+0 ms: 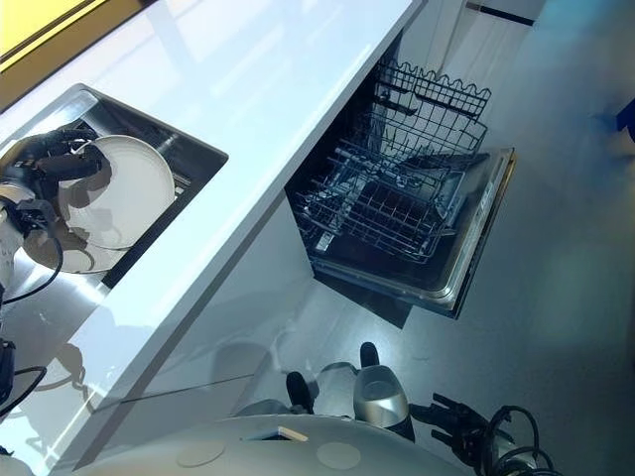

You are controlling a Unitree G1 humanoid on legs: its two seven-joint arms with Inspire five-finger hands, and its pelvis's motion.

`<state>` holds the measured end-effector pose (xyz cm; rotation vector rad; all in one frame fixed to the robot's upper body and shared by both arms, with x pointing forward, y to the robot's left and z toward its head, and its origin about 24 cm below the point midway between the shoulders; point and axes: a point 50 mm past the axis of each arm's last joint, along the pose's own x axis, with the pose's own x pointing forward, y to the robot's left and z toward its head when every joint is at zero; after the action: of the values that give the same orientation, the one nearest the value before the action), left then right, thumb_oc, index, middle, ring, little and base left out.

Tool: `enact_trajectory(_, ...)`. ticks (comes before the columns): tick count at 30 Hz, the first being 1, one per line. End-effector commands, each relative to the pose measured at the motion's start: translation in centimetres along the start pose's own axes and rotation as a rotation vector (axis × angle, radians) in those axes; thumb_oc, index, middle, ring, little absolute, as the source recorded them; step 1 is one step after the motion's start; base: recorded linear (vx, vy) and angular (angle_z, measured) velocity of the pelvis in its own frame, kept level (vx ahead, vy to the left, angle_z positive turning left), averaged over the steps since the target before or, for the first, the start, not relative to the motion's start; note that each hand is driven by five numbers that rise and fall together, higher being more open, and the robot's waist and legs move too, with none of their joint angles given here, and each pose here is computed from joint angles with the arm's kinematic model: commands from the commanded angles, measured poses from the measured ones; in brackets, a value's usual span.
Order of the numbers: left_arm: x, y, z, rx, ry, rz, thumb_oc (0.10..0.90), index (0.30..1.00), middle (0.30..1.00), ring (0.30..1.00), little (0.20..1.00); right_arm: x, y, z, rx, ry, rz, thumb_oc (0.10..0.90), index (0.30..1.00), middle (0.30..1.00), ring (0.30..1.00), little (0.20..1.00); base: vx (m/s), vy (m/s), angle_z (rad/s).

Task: Pick up plates and place into dishwasher.

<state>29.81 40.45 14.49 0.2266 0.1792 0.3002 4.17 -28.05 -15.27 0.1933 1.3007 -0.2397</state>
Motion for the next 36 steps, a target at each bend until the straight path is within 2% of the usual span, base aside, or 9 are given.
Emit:
enact_trajectory(1, -0.9, 3.5, 6.8, 0.038, -0.248, 0.095, 0.1, 0.3, 0.3, 0.3, 0.2, -1.0, -2.6, -0.5, 0.002, -0.013, -0.065, 0.8, 0.9, 0.9, 0.9, 0.9, -0.05, -0.053, -0.01)
enact_trajectory(5, -1.7, 4.7, 8.9, 0.08, -0.347, 0.24, 0.1, 0.3, 0.3, 0.3, 0.2, -0.9, -2.4, 1.9, 0.095, -0.144, -0.102, 0.8, 0.9, 0.9, 0.9, 0.9, -0.06, -0.074, 0.0)
enact_trajectory(11, -2.8, 4.1, 12.3, 0.239, -0.54, 0.423, 0.1, 0.3, 0.3, 0.3, 0.2, -1.3, -3.6, 3.2, 0.146, -0.22, -0.237, 0.8, 0.9, 0.9, 0.9, 0.9, -0.08, -0.081, 0.01)
enact_trajectory(17, -4.5, 3.1, 16.0, 0.336, -0.762, 0.615, 0.1, 0.3, 0.3, 0.3, 0.2, -3.1, -6.9, 6.0, 0.119, -0.301, -0.56, 0.8, 0.9, 0.9, 0.9, 0.9, -0.1, -0.103, 0.01)
enact_trajectory(20, -6.1, 1.6, 19.0, 0.345, -0.934, 0.697, 0.1, 0.3, 0.3, 0.3, 0.2, -7.3, -10.1, 12.5, -0.096, -0.548, -0.861, 0.8, 0.9, 0.9, 0.9, 0.9, -0.16, -0.162, 0.01)
enact_trajectory(24, -7.8, 0.2, 20.9, 0.327, -1.087, 0.737, 0.1, 0.3, 0.3, 0.3, 0.2, -12.3, -7.9, 20.3, -0.172, -0.988, -0.955, 0.8, 0.9, 0.9, 0.9, 0.9, -0.12, -0.134, 0.0)
enact_trajectory(27, -8.7, -0.5, 21.2, 0.278, -1.163, 0.72, 0.1, 0.3, 0.3, 0.3, 0.2, -16.5, -4.2, 24.3, -0.191, -1.339, -0.845, 0.8, 0.9, 0.9, 0.9, 0.9, -0.09, -0.152, 0.03)
enact_trajectory(29, -8.9, -1.8, 21.0, 0.242, -1.213, 0.687, 0.1, 0.3, 0.3, 0.3, 0.2, -19.9, -0.2, 26.7, -0.227, -1.585, -0.634, 0.8, 0.9, 0.9, 0.9, 0.9, -0.06, -0.171, -0.02)
enact_trajectory(36, -8.8, -6.8, 20.0, 0.324, -1.329, 0.568, 0.1, 0.3, 0.3, 0.3, 0.2, -27.9, 9.4, 30.5, -0.207, -1.937, 0.071, 0.8, 0.9, 0.9, 0.9, 0.9, -0.04, -0.173, 0.08)
